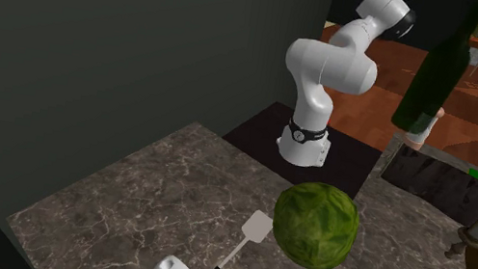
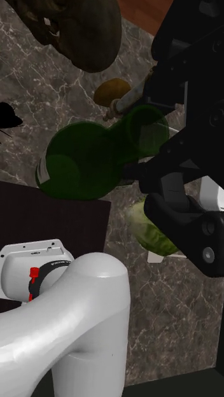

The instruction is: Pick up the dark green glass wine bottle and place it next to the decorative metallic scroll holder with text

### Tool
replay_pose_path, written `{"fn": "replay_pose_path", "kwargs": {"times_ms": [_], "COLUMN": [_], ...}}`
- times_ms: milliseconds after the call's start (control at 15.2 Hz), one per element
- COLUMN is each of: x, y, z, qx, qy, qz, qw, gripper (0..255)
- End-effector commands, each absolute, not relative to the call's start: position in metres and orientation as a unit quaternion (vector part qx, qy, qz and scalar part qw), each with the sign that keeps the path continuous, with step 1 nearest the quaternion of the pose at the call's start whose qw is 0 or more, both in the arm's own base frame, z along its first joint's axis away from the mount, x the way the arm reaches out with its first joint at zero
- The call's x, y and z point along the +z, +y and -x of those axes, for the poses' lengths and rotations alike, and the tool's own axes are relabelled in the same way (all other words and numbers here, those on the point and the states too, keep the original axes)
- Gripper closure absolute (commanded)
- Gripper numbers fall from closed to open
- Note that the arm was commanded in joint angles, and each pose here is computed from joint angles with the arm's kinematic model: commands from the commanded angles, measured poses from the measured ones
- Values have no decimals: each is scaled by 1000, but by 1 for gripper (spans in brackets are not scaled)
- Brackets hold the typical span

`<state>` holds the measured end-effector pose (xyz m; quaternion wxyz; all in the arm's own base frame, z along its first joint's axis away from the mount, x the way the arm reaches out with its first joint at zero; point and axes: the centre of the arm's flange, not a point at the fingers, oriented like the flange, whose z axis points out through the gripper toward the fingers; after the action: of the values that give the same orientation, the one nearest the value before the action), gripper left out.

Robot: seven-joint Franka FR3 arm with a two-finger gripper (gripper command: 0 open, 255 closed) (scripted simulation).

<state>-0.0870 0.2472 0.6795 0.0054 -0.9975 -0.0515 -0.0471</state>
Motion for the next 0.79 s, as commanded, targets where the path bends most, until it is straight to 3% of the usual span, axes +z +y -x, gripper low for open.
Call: {"fn": "replay_pose_path", "kwargs": {"times_ms": [0,726], "x": [668,610], "y": [247,247], "z": [86,86], "qx": [-47,-47], "qy": [-51,-51], "qz": [998,998], "qw": [6,6], "gripper": [255,255]}}
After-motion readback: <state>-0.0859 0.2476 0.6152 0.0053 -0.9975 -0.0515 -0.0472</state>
